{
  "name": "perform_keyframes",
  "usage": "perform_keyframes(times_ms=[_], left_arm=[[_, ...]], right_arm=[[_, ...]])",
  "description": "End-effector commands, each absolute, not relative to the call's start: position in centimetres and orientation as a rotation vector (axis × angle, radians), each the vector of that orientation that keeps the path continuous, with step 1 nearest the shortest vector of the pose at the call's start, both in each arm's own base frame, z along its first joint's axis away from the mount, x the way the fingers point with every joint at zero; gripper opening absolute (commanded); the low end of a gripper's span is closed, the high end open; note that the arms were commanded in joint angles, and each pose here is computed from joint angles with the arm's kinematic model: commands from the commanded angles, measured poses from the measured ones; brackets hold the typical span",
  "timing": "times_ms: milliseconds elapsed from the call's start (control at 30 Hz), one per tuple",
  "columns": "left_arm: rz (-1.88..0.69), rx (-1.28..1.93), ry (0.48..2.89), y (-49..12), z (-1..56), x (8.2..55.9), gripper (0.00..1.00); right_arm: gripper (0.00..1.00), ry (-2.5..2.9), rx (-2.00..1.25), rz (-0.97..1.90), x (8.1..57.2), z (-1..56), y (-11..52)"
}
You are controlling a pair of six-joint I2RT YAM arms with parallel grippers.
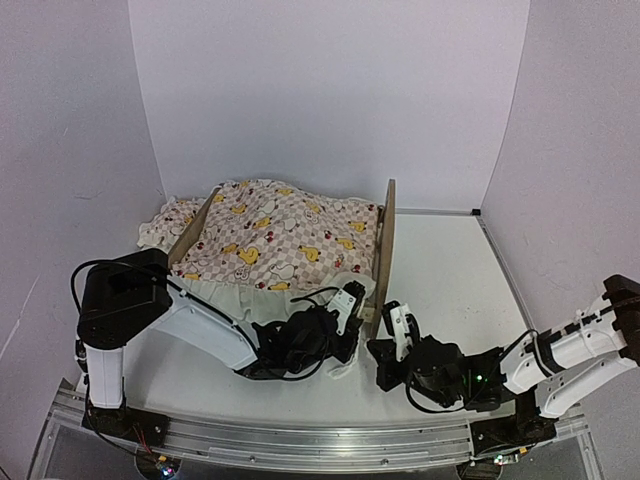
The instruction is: Set up the pet bed
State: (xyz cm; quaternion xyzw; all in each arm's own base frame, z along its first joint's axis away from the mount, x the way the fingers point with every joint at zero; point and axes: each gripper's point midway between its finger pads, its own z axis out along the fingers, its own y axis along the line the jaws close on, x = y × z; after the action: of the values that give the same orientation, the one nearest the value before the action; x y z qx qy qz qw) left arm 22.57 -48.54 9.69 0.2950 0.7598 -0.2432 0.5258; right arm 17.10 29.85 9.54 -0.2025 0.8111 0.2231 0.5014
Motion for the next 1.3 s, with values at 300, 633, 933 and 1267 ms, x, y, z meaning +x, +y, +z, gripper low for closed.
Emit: perform_keyframes(times_ms=[300,633,933,1267], left_arm=[[-0.744,0.663,1.736,-47.6,15.8,22.1,0.0],[-0.87,0.729,1.748,-47.4,16.1,20.4,0.0],[-0.97,0.788,1.75,-47.1,16.3,19.7,0.0],[-0.992,0.838,1.756,-46.9,15.4,20.0,0.03]], right_arm=[[0.0,1.84,-0.334,0.555,20.5,13.7,31.0],[0.0,1.758,-0.366,0.549,23.1,13.3,32.3],[0.0,1.631,-0.448,0.582,24.1,13.9,33.1],[0.0,1.526,-0.623,0.634,24.6,13.2,34.4]])
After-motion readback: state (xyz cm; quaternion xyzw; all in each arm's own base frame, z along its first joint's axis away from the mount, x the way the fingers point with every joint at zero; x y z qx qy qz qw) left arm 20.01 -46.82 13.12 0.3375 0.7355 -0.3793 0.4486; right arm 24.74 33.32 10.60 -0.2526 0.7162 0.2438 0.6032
